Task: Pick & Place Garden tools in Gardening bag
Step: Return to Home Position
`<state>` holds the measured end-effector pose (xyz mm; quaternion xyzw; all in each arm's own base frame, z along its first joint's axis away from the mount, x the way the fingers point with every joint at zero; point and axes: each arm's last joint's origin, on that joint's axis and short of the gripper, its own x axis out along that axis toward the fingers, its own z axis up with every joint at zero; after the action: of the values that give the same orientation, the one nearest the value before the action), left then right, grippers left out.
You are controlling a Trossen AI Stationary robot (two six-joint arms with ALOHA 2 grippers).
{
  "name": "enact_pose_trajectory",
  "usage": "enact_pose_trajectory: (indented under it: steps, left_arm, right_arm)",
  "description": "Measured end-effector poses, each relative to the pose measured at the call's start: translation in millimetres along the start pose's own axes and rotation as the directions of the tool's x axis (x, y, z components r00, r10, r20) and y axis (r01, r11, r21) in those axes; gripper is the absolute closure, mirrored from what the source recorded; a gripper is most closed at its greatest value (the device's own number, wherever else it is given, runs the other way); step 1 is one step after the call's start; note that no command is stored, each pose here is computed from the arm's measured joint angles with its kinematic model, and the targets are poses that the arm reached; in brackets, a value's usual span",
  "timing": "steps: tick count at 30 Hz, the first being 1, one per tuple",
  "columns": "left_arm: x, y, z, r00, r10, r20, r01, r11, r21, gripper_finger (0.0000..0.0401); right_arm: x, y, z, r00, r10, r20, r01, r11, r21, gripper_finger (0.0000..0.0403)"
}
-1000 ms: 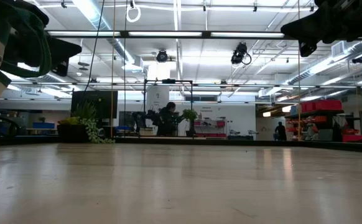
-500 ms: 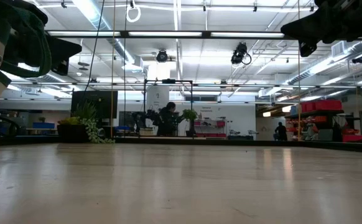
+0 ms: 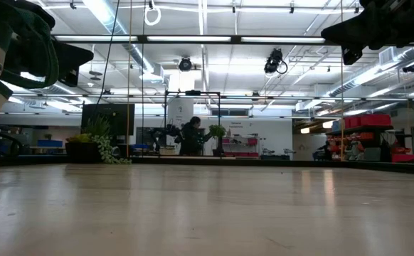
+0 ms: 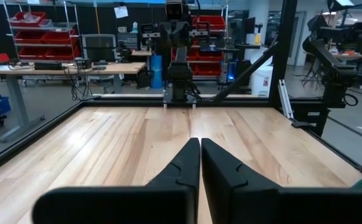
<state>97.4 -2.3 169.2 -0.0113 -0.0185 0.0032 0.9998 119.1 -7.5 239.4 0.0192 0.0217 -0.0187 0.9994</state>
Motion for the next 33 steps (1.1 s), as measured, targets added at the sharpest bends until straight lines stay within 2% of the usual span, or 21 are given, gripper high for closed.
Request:
enact_pose_trajectory:
  steps: [6,33]
  left_arm:
    - [0.1,0.0,1.1,1.0,0.001,0.013,-0.001,1.0,-0.001,0.0368]
    - [0.0,0.0,2.1,1.0,0.0,0.024,0.0,1.0,-0.003,0.0369]
  right_arm:
    - [0.0,0.0,0.0,1.0,0.0,0.0,0.0,1.0,0.0,0.038]
    - [0.0,0.0,0.0,1.0,0.0,0.0,0.0,1.0,0.0,0.038]
